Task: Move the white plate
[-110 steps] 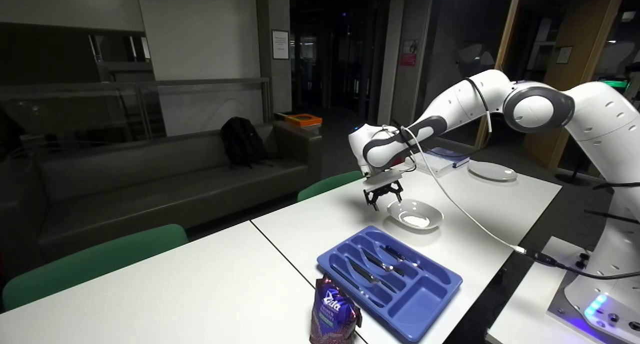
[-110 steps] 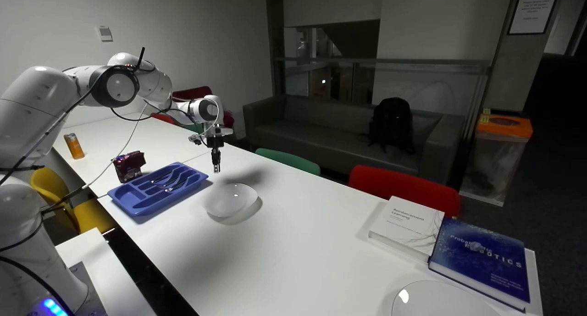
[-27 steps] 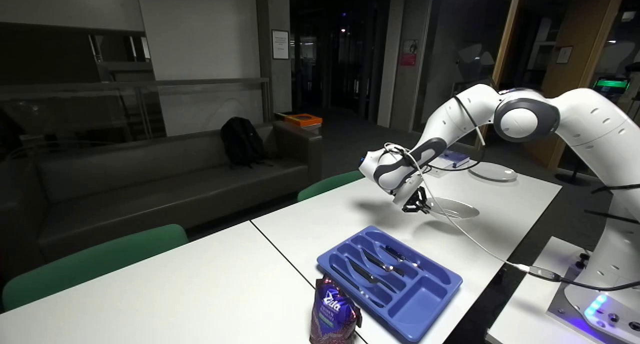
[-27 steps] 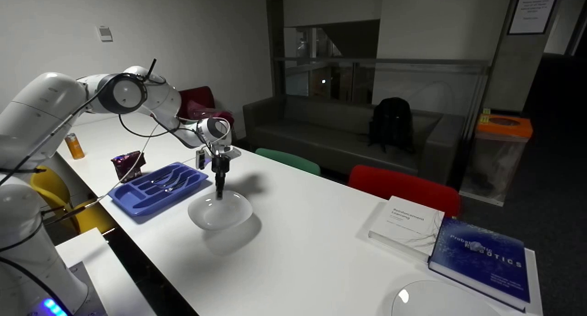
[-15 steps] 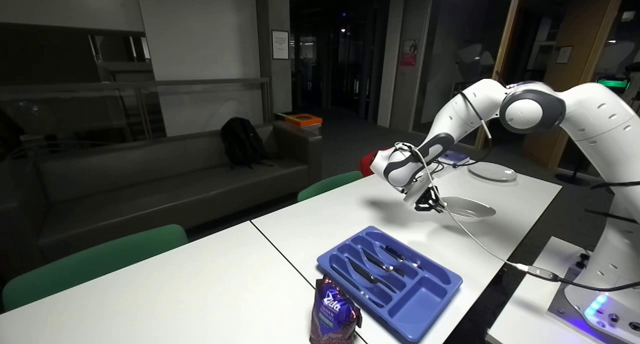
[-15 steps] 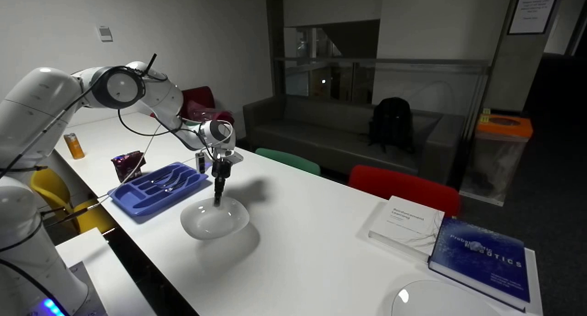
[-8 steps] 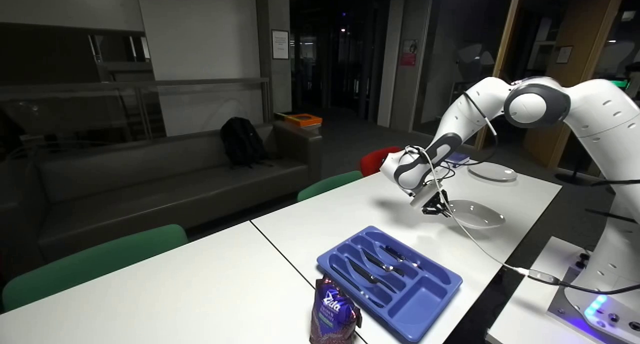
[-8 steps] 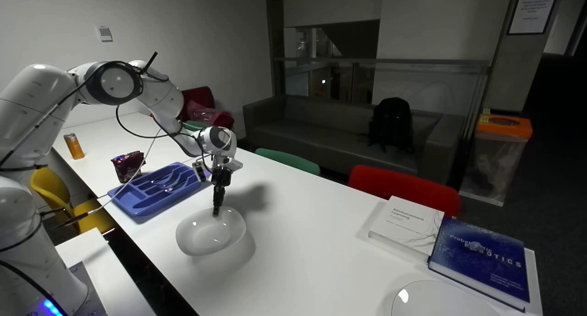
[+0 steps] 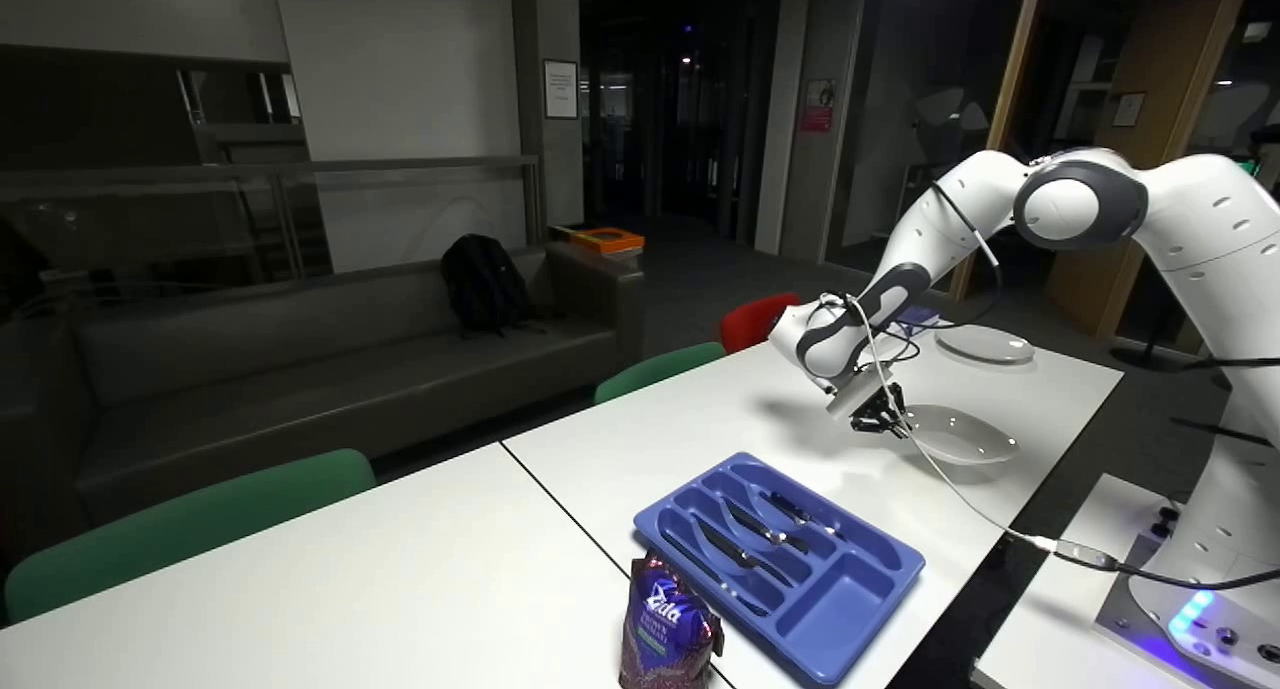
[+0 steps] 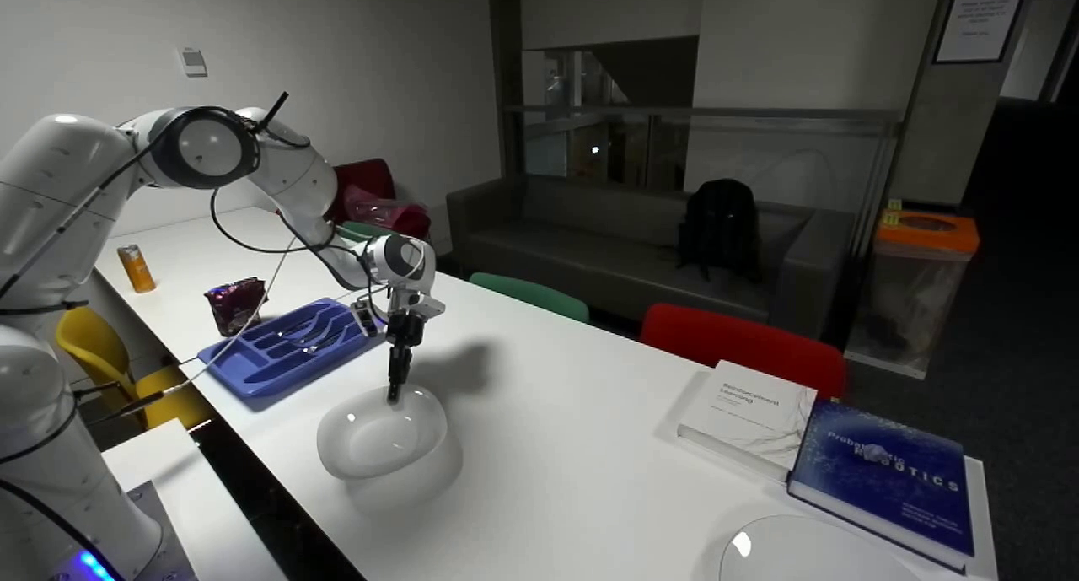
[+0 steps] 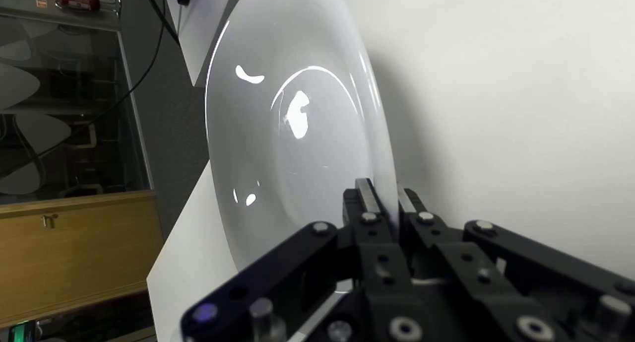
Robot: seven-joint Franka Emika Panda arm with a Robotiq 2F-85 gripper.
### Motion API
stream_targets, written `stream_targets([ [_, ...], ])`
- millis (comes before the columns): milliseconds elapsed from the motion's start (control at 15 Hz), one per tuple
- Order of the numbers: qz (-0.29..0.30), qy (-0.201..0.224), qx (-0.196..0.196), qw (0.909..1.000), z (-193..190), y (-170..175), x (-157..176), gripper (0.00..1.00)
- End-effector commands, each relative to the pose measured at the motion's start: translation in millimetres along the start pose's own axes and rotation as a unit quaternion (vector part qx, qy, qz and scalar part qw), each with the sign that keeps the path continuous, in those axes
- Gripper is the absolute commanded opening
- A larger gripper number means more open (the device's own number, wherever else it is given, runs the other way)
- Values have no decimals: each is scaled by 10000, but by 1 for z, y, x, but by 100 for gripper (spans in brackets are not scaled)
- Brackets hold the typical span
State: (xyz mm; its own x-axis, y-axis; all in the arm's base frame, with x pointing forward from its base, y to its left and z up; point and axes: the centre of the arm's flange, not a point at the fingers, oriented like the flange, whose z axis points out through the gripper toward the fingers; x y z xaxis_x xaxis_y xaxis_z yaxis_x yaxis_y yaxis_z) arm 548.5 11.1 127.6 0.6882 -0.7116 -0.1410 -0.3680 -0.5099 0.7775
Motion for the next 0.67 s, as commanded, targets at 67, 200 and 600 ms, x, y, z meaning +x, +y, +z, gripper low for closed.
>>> stream_targets([
  [67,3,1,7,10000,-1,1,0,9],
  [200,5,2,12,10000,-1,2,0,9],
  [600,134,-125,-119,9998,10,9,2,2],
])
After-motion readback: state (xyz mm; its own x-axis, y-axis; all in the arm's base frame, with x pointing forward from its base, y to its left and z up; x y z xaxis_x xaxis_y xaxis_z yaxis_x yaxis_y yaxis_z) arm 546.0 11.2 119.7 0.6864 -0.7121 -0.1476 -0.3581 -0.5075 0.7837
